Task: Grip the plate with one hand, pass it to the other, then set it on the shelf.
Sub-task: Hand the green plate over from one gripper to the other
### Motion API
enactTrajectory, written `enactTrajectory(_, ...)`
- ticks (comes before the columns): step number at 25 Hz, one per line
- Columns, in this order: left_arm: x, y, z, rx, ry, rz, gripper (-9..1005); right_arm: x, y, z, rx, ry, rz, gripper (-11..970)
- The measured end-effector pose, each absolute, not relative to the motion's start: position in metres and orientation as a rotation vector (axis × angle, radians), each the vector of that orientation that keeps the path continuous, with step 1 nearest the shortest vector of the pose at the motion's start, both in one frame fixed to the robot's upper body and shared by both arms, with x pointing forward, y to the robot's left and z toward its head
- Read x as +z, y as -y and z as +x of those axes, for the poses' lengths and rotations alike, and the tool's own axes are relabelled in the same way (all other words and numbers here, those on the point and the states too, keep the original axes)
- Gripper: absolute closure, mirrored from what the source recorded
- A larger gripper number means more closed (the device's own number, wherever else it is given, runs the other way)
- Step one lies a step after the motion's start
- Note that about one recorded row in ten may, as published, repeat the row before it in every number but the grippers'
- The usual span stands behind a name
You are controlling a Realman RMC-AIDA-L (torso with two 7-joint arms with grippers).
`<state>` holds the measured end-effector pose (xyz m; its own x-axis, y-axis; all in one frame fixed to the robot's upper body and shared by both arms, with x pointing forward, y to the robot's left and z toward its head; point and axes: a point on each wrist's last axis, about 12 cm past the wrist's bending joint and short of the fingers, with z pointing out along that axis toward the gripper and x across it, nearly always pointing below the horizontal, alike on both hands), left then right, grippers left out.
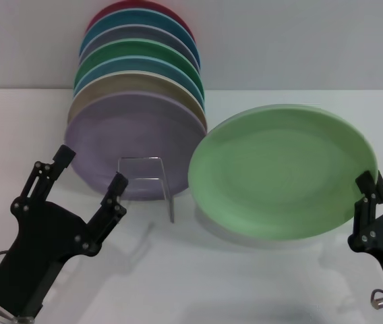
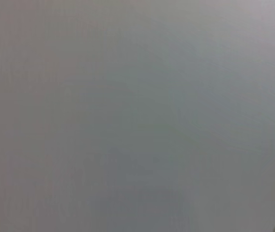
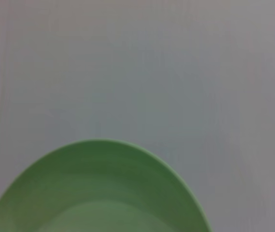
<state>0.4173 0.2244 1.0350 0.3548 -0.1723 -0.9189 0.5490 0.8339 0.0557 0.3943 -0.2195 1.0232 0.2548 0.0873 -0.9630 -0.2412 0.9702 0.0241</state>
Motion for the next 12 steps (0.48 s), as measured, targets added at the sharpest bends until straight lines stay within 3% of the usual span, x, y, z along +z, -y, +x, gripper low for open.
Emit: enactTrajectory(12,1.032,-0.218,0.423,-0.501,-1.149,0.431,196,1.029,0.199,0.383,0.135,-1.295,-0.123,937)
